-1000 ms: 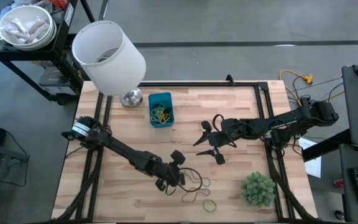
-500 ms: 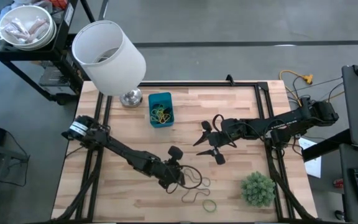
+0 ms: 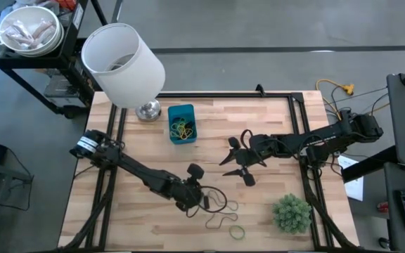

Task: Pick and place rubber bands into bin
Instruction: Put the black rubber band into the blue bin

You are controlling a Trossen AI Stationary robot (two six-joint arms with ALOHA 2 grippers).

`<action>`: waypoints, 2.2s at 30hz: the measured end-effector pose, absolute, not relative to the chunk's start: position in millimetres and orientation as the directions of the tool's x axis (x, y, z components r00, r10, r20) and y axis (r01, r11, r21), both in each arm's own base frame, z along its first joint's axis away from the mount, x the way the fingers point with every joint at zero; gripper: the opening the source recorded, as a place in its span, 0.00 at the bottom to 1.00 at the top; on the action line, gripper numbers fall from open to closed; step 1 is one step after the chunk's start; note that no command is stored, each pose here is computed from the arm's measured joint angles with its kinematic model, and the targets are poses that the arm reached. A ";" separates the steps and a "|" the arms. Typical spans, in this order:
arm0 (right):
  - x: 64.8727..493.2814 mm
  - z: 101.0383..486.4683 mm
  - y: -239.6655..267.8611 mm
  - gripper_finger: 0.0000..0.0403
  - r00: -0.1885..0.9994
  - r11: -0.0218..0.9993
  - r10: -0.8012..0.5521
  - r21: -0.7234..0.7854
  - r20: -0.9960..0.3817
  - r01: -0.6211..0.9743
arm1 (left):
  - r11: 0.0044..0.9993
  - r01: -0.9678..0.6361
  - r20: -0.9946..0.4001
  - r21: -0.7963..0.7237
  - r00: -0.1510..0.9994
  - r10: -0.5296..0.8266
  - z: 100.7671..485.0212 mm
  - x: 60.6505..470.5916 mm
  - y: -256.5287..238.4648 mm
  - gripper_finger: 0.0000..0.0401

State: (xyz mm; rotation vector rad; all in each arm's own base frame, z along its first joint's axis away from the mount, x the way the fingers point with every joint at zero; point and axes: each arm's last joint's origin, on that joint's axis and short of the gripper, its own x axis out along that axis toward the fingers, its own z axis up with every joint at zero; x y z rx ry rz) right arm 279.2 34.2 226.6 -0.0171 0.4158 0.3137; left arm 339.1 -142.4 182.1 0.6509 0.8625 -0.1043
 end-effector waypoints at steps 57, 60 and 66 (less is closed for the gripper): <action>275.0 218.6 33.8 0.46 0.825 0.953 0.293 0.077 -0.483 -0.293 | 0.675 0.566 -0.656 0.472 0.738 -0.159 136.9 336.2 -147.3 0.09; 275.0 218.6 33.8 0.46 0.825 0.953 0.293 0.077 -0.483 -0.293 | 0.678 0.566 -0.656 0.469 0.737 -0.161 137.0 336.2 -147.5 0.18; 275.0 218.6 33.8 0.46 0.825 0.953 0.293 0.077 -0.483 -0.293 | 0.677 0.560 -0.647 0.477 0.745 -0.161 138.8 337.6 -147.9 0.28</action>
